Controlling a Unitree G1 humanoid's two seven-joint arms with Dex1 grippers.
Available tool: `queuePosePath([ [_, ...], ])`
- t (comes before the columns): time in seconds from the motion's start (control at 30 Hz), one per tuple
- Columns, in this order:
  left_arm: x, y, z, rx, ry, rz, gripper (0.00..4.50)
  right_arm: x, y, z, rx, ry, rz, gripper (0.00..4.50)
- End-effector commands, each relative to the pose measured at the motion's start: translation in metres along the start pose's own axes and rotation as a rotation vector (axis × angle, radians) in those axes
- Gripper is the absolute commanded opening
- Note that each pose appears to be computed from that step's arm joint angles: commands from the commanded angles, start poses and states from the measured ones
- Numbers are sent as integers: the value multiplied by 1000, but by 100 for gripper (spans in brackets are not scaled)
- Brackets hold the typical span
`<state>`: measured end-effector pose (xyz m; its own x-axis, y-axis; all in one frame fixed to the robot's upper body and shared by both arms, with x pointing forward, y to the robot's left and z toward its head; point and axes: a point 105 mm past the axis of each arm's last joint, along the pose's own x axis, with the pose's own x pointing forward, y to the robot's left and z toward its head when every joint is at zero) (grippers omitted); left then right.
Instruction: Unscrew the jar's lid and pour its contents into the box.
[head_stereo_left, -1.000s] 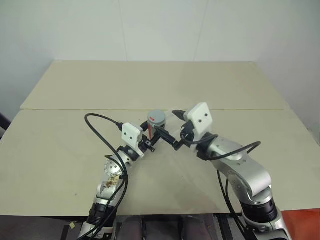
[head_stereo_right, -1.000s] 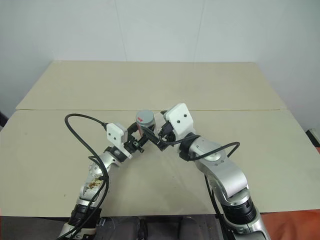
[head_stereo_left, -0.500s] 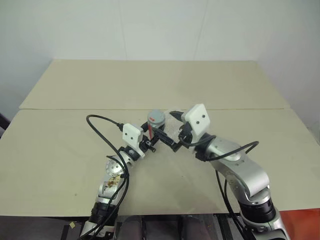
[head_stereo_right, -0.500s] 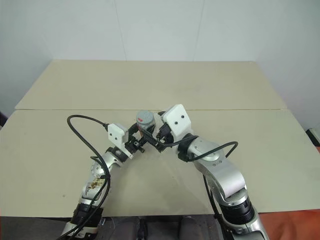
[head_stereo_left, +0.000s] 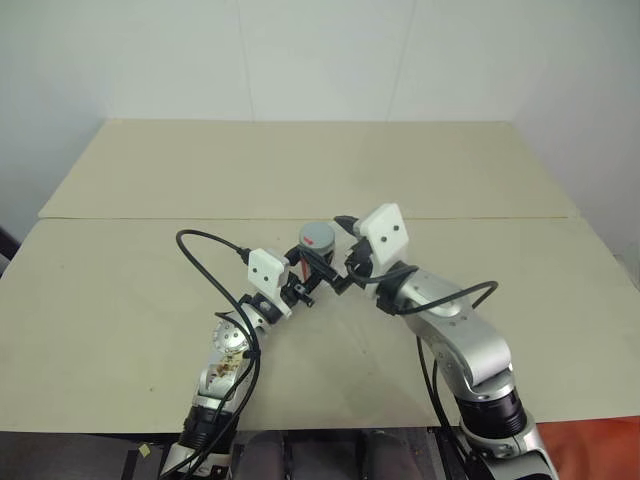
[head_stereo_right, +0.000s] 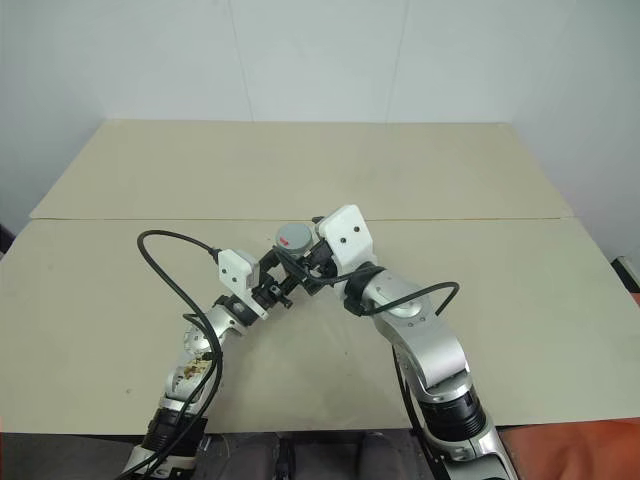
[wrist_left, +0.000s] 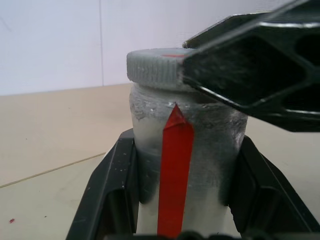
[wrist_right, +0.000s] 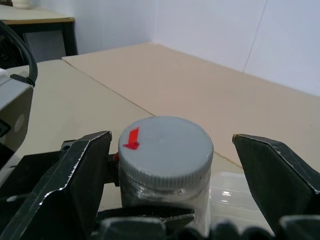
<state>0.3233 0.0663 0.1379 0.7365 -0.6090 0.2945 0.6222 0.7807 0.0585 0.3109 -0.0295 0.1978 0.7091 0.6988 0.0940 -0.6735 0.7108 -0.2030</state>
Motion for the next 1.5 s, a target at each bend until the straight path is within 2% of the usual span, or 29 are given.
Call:
queuePosePath([
  [0.03,2,-5,16,34,-63,-22,193,2,3,17,-37,-70,16,450],
  [0.17,3,-6,16,41,-67,-29,193,2,4,15,-32,-64,27,450],
  [0.2,3,-6,16,42,-67,-29,193,2,4,15,-27,-63,27,412],
  [0.27,3,-6,16,45,-67,-29,193,1,5,15,-21,-64,30,367],
  [0.33,4,-6,16,46,-67,-29,193,1,5,14,-24,-62,30,294],
  [0.37,4,-6,16,45,-67,-29,193,1,4,14,-27,-60,30,277],
  [0.63,3,-10,15,40,-70,-47,193,-2,3,11,-48,-42,38,277],
  [0.83,-3,-18,14,20,-70,-96,193,-12,-4,14,-55,-41,116,277],
  [1.07,-3,-23,15,10,-79,-137,193,-22,-3,13,-76,-33,327,277],
  [1.23,-1,-26,16,1,-90,-167,193,-26,-1,9,-60,-1,574,277],
  [1.5,-1,-30,16,-6,-94,-186,193,-22,-4,3,-51,20,858,277],
])
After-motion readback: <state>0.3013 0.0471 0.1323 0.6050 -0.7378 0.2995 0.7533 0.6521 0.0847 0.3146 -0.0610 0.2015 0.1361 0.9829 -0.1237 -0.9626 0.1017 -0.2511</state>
